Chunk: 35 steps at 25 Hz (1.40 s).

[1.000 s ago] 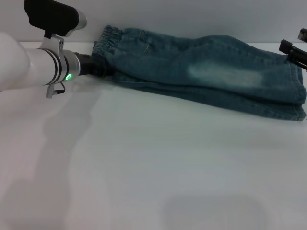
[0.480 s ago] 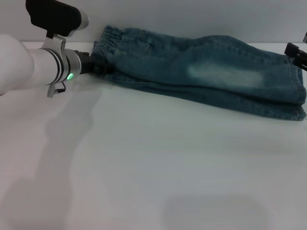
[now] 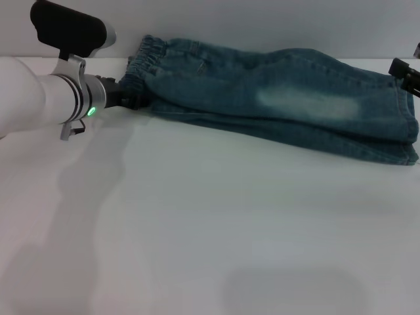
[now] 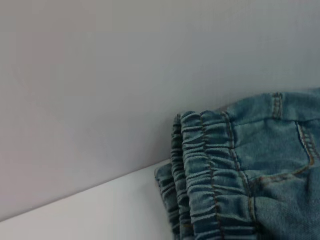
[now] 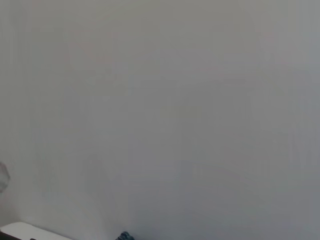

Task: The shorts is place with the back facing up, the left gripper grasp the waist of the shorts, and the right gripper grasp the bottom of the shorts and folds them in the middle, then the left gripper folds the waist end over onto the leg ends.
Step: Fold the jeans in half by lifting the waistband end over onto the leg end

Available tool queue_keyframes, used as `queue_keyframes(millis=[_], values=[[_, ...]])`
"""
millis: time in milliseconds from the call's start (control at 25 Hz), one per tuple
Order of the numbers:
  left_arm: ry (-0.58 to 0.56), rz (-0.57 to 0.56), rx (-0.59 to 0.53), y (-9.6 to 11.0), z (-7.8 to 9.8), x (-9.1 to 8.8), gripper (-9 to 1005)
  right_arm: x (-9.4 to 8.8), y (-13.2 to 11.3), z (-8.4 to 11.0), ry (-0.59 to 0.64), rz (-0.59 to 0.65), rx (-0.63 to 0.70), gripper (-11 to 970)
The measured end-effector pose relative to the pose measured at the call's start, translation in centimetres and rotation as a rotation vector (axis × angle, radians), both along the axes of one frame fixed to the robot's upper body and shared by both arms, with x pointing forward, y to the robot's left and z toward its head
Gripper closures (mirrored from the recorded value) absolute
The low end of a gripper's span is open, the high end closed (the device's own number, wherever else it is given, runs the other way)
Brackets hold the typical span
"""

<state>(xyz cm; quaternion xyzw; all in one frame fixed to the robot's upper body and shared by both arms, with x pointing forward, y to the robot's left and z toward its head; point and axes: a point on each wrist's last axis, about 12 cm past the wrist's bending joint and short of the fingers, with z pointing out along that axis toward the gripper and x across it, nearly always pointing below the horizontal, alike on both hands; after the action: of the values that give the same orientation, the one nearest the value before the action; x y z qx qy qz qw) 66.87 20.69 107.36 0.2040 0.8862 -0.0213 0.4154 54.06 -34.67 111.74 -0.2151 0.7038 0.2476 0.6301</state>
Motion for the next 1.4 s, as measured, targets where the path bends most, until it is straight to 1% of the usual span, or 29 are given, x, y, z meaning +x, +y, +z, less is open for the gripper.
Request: queue_keyframes(millis=[240, 640, 1000, 1400], values=[[-0.002, 0.007, 0.002, 0.1, -0.1, 0.0, 154, 0.0, 0.1, 0.0, 0.0, 0.003, 0.001, 329], [-0.013, -0.028, -0.008, -1.4, -0.2, -0.2, 154, -0.2, 0.1, 0.0, -0.002, 0.01, 0.006, 330], [-0.01, -0.028, -0.011, -1.5, -0.2, -0.2, 154, -0.2, 0.0, 0.1, -0.008, 0.009, 0.013, 331], [-0.006, -0.027, -0.007, -1.2, -0.4, -0.4, 226, -0.2, 0.0, 0.3, -0.019, 0.011, 0.025, 329]])
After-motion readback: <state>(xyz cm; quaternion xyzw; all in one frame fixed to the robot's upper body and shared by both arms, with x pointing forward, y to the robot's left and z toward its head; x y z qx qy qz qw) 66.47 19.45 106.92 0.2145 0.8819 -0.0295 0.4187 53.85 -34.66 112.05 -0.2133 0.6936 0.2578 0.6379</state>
